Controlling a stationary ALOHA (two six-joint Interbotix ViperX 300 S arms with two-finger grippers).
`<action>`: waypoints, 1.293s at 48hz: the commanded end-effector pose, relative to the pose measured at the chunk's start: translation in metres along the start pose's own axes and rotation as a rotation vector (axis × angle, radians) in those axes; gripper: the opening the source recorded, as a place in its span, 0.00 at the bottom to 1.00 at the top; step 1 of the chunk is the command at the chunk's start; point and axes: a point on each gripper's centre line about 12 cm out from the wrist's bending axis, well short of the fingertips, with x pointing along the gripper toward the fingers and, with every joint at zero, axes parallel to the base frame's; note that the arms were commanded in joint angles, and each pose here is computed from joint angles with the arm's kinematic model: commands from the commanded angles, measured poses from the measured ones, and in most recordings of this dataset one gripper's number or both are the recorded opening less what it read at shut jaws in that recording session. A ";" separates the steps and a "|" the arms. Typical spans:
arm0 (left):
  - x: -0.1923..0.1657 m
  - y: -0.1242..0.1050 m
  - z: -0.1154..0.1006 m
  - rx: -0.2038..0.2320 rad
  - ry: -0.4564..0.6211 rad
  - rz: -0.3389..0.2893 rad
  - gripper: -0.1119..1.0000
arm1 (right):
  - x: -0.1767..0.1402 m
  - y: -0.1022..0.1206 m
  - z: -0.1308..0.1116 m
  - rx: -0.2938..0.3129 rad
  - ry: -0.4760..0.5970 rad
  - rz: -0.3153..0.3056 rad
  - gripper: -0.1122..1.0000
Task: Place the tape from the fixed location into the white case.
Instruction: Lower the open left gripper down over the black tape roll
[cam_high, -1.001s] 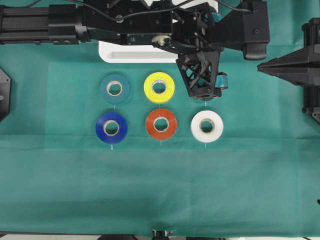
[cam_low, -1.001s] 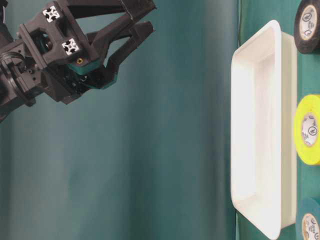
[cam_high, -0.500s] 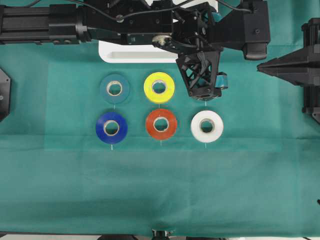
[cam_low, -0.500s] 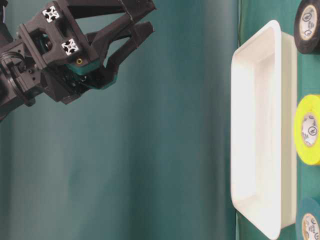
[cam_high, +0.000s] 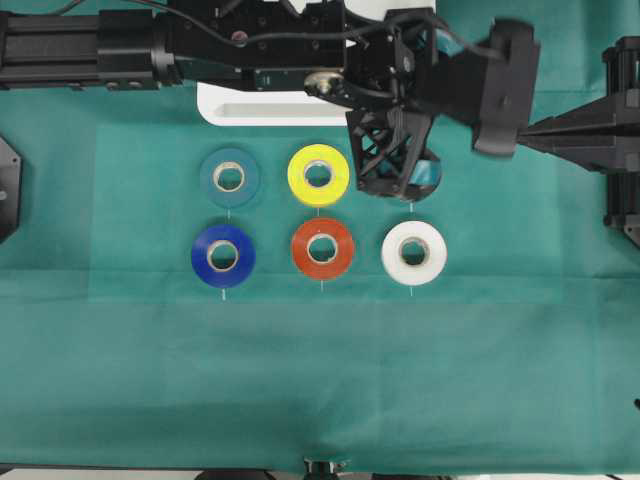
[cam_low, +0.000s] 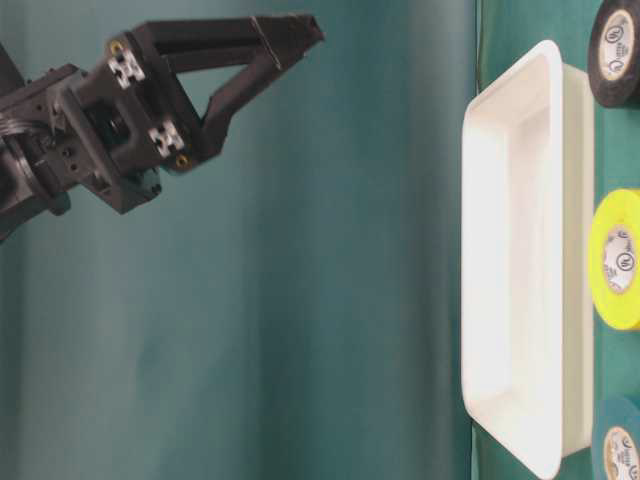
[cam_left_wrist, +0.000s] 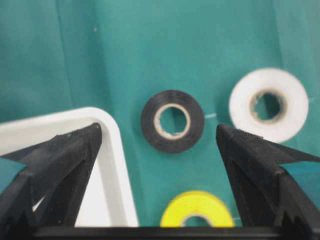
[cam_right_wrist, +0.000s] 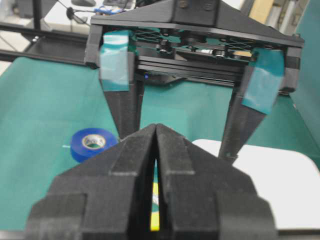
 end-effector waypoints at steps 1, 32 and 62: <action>-0.019 -0.004 0.012 0.064 -0.046 0.008 1.00 | 0.002 0.000 0.010 0.003 -0.025 0.002 0.10; -0.017 -0.014 0.009 0.235 -0.007 -0.016 1.00 | 0.003 0.000 0.010 0.003 -0.023 0.002 0.10; 0.013 -0.017 -0.002 0.239 0.034 -0.026 1.00 | 0.003 0.000 0.008 0.003 -0.011 0.001 0.10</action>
